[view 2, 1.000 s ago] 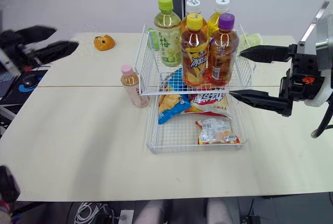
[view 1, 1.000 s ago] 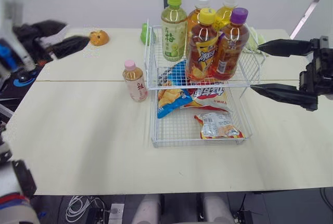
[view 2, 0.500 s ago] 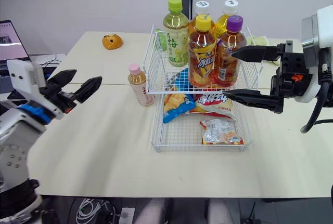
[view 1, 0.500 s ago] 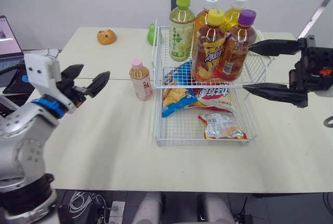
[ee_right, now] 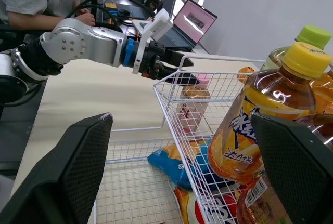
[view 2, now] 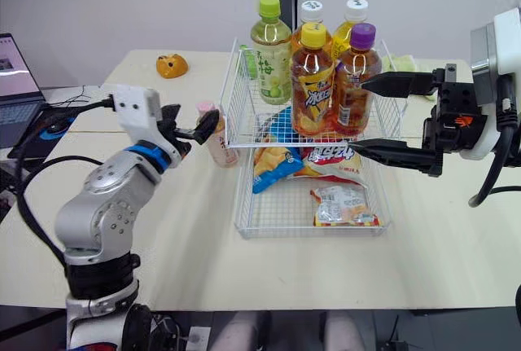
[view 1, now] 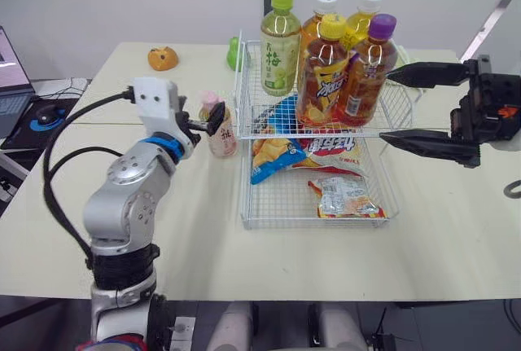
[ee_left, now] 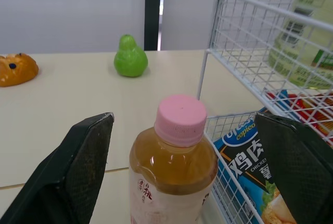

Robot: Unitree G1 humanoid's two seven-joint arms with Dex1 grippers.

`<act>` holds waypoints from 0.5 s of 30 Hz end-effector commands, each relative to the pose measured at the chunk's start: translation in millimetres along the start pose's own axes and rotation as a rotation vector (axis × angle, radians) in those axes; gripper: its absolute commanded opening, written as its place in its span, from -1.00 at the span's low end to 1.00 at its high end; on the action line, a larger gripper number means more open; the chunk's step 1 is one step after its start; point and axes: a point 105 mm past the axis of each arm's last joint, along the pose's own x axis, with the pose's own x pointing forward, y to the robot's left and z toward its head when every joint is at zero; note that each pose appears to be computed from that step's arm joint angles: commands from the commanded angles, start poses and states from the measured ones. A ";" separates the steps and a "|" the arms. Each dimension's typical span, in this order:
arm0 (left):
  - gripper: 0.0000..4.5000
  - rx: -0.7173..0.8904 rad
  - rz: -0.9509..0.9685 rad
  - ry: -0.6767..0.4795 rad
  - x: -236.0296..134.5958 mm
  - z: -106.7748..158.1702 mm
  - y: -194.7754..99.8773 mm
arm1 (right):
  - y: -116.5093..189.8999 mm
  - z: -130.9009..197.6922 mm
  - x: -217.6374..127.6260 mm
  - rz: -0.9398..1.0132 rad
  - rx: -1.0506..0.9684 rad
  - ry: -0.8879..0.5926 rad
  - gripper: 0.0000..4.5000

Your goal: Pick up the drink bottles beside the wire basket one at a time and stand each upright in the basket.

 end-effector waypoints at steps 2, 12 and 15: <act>0.98 0.047 0.016 -0.057 12.7 13.7 -2.8 | 0.7 12.6 -5.1 -0.018 -0.057 -0.005 1.00; 0.91 0.044 0.021 -0.060 37.8 11.9 -16.6 | 2.1 14.0 -7.2 -0.027 -0.060 0.002 1.00; 0.59 0.047 0.015 -0.053 39.2 9.8 -18.2 | 2.4 14.3 -7.9 -0.029 -0.061 0.004 1.00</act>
